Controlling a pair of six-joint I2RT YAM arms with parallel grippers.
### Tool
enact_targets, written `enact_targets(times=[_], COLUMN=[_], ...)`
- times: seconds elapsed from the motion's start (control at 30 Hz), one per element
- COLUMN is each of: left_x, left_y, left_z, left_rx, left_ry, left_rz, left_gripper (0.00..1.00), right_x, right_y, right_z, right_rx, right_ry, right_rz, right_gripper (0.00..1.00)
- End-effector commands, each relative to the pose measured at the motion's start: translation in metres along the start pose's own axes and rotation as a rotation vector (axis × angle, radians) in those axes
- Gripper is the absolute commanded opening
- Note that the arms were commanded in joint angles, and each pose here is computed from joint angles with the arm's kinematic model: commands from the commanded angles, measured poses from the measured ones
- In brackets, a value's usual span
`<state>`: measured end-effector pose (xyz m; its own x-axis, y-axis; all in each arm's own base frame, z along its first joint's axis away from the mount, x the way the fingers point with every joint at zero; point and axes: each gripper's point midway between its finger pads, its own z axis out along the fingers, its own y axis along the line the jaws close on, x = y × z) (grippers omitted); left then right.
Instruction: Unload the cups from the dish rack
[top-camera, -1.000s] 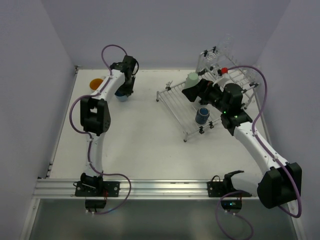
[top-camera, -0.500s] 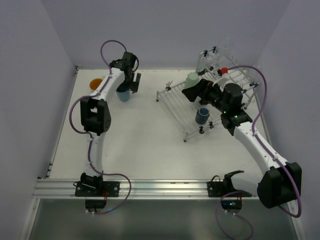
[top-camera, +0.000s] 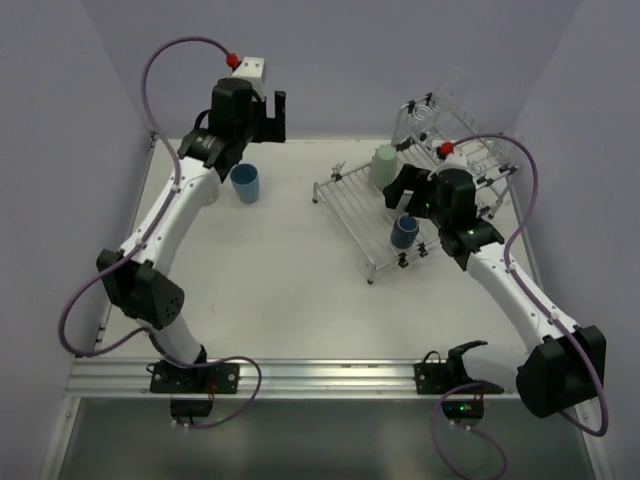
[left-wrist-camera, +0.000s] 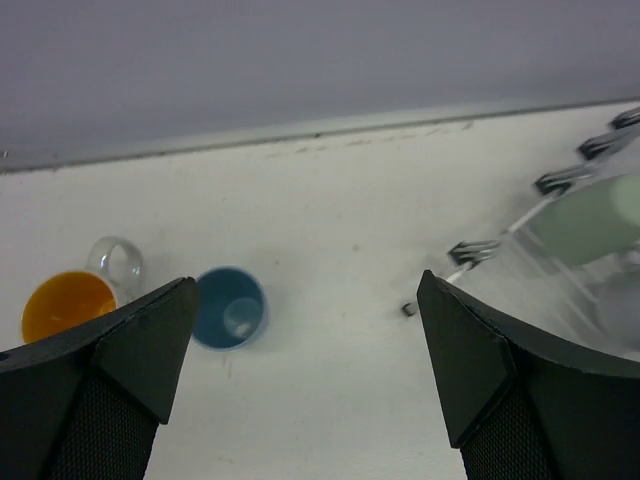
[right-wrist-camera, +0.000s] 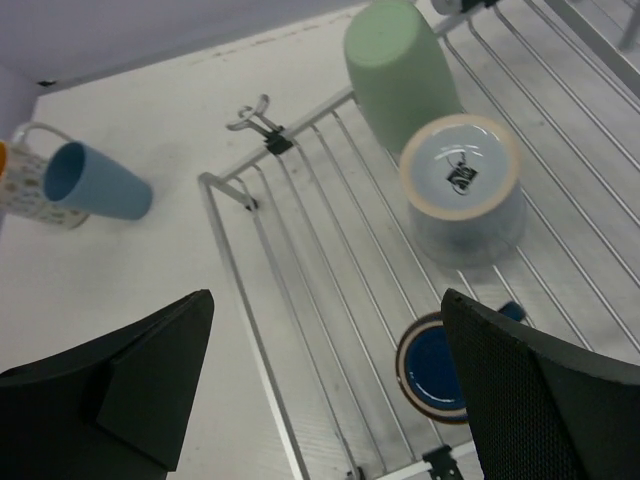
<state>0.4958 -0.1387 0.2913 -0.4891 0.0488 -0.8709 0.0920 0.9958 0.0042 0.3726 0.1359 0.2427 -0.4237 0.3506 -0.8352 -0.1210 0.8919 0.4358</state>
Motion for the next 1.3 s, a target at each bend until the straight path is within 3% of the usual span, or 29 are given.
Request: enact_targets(times=[0.0, 0.07, 0.1, 0.13, 0.17, 0.23, 0.27, 0.53, 0.7, 0.9, 1.03, 1.13, 1.27], left_x=[-0.081, -0.090, -0.072, -0.073, -0.037, -0.028, 0.003, 0.099, 0.108, 0.122, 0.121, 0.117, 0.111], left_y=[-0.041, -0.054, -0.066, -0.078, -0.089, -0.104, -0.116, -0.138, -0.144, -0.149, -0.150, -0.153, -0.157], left_z=[-0.069, -0.107, -0.106, -0.135, -0.126, -0.155, -0.149, -0.165, -0.175, -0.169, -0.168, -0.171, -0.177], left_rx=[0.128, 0.226, 0.282, 0.388, 0.429, 0.552, 0.593, 0.756, 0.832, 0.854, 0.859, 0.879, 0.913], left_ry=[-0.351, -0.411, -0.397, -0.419, -0.354, -0.375, -0.334, -0.192, -0.208, -0.195, -0.196, -0.201, -0.202], left_rz=[-0.097, -0.167, -0.181, -0.236, -0.243, -0.294, -0.288, -0.288, -0.301, -0.297, -0.290, -0.294, -0.304], left_gripper=[1.00, 1.00, 1.00, 1.00, 1.00, 1.00, 1.00, 1.00, 1.00, 1.00, 1.00, 1.00, 1.00], right_x=[0.019, 0.034, 0.038, 0.042, 0.045, 0.050, 0.050, 0.082, 0.092, 0.098, 0.085, 0.072, 0.051], right_y=[-0.036, -0.049, -0.052, -0.055, -0.055, -0.057, -0.056, -0.069, -0.072, -0.072, -0.067, -0.060, -0.037], right_z=[-0.010, -0.008, -0.007, -0.006, -0.005, -0.003, -0.001, 0.016, 0.028, 0.035, 0.029, 0.023, 0.006], right_rx=[0.203, 0.261, 0.270, 0.279, 0.276, 0.285, 0.285, 0.327, 0.339, 0.350, 0.348, 0.332, 0.245], right_ry=[0.038, 0.085, 0.101, 0.114, 0.123, 0.149, 0.151, 0.260, 0.292, 0.306, 0.259, 0.212, 0.137], right_rz=[-0.085, -0.103, -0.110, -0.115, -0.121, -0.131, -0.137, -0.141, -0.137, -0.142, -0.142, -0.135, -0.112], right_gripper=[0.99, 0.99, 0.99, 0.99, 0.99, 0.99, 0.99, 0.99, 0.98, 0.80, 0.40, 0.33, 0.30])
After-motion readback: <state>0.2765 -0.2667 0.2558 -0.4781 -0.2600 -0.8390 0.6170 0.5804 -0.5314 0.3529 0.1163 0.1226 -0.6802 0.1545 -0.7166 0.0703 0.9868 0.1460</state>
